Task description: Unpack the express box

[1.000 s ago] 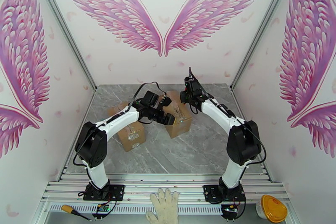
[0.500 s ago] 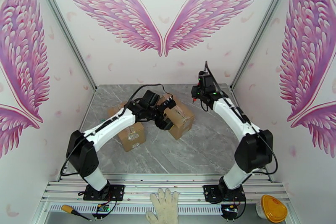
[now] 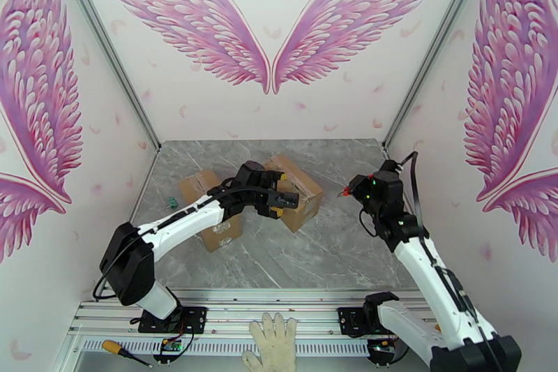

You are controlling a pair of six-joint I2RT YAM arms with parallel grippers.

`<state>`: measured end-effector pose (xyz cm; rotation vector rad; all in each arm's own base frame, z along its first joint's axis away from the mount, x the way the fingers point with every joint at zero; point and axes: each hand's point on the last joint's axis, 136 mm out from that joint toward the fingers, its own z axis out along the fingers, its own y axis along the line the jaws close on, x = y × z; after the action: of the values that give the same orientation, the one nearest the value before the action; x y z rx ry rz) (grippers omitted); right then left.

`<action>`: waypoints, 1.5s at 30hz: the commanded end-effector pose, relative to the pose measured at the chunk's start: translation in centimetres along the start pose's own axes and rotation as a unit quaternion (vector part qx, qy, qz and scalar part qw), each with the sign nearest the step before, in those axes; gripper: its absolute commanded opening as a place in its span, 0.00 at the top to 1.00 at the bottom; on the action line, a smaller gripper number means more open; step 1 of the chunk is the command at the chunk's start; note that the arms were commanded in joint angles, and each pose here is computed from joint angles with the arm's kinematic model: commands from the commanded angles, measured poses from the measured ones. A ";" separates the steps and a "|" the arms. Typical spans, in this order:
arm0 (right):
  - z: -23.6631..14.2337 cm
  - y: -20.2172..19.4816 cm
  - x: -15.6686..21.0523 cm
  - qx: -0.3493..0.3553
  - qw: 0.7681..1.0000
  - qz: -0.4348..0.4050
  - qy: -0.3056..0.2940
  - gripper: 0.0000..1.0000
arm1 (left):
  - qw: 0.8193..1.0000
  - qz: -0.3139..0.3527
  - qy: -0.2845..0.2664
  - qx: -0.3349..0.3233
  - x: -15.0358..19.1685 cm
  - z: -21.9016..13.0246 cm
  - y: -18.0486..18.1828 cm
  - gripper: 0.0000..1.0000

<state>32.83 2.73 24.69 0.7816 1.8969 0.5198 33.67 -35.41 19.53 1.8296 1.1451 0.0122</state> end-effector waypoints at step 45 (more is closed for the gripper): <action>3.8 1.0 3.0 -0.116 0.978 0.171 0.006 1.00 | 1.000 0.017 -0.018 -0.009 -2.4 4.1 0.2 0.01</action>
<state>35.56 5.03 21.86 0.9666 1.6780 0.9151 33.82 -39.39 17.35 1.8584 1.0946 -0.0023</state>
